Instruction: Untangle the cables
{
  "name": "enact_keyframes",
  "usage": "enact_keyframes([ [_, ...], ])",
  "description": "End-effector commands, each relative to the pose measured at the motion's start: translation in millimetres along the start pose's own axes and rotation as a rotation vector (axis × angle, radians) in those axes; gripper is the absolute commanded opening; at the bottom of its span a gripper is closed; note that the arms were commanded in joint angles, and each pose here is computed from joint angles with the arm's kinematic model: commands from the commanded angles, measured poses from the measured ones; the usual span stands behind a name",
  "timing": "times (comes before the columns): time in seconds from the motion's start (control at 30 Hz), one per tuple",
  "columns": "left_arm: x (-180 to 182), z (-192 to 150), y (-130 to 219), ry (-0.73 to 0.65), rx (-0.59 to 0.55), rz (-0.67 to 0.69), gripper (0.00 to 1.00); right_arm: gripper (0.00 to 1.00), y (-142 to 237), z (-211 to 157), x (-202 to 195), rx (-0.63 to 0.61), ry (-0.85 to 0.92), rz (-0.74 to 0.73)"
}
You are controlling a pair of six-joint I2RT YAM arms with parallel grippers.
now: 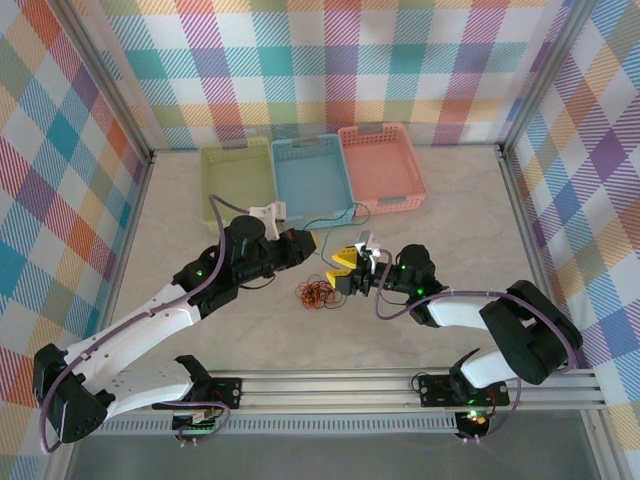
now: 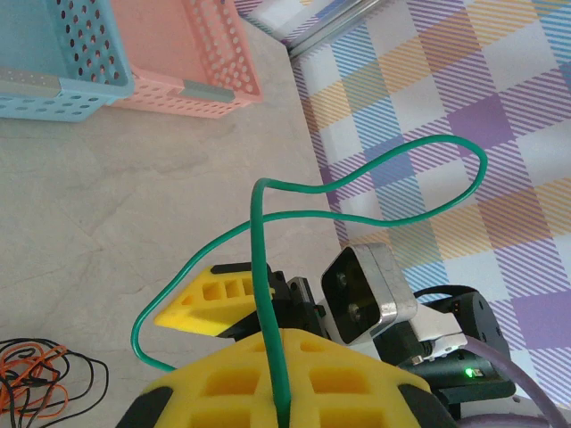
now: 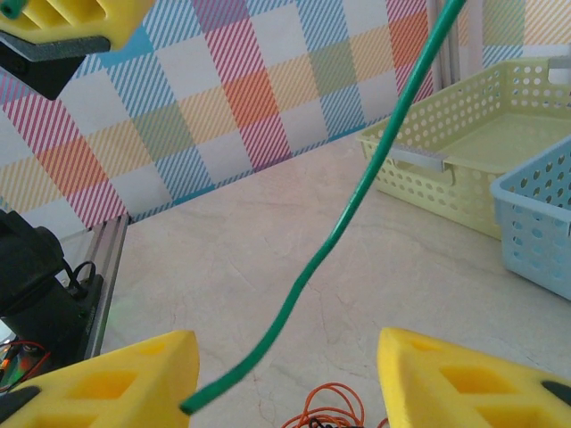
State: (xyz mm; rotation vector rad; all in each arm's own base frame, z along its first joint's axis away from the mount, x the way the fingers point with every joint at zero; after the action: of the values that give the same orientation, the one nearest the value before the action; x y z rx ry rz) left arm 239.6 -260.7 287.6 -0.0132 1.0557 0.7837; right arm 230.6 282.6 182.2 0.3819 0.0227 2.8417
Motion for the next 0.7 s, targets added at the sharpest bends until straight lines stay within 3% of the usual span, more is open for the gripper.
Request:
enact_keyframes([
  [0.0, -2.7, -3.1, -3.9, -0.001, -0.008, -0.021, 0.0, 0.54, -2.8, 12.5, 5.7, -0.034, 0.036, 0.032],
  [0.17, 0.4, -6.7, -4.2, 0.003, -0.006, -0.018, 0.0, 0.5, -3.2, 12.4, 4.7, -0.032, 0.035, 0.027],
  [0.33, -0.9, -9.1, -4.9, 0.004, 0.002, -0.02, 0.0, 0.33, -4.9, 10.5, 4.1, -0.018, 0.028, 0.032],
  [0.53, -4.7, -5.8, -1.6, -0.01, -0.006, -0.017, 0.0, 0.21, -6.0, 9.7, 4.4, -0.01, 0.026, 0.04],
  [0.67, -3.8, -6.1, -3.5, -0.01, -0.007, -0.016, 0.0, 0.2, -6.5, 9.0, 3.8, -0.005, 0.021, 0.038],
])
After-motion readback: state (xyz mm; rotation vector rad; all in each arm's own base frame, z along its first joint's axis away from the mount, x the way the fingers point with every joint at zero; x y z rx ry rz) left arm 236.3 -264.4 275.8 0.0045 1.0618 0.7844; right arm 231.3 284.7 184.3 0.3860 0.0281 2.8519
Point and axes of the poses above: each hand's point on the last joint's axis, 136 mm out from that joint toward the fingers, its own y axis back along the fingers, its own x axis along the line the jaws close on, z = x × y, the point moved 2 cm from there along y, back along the fingers
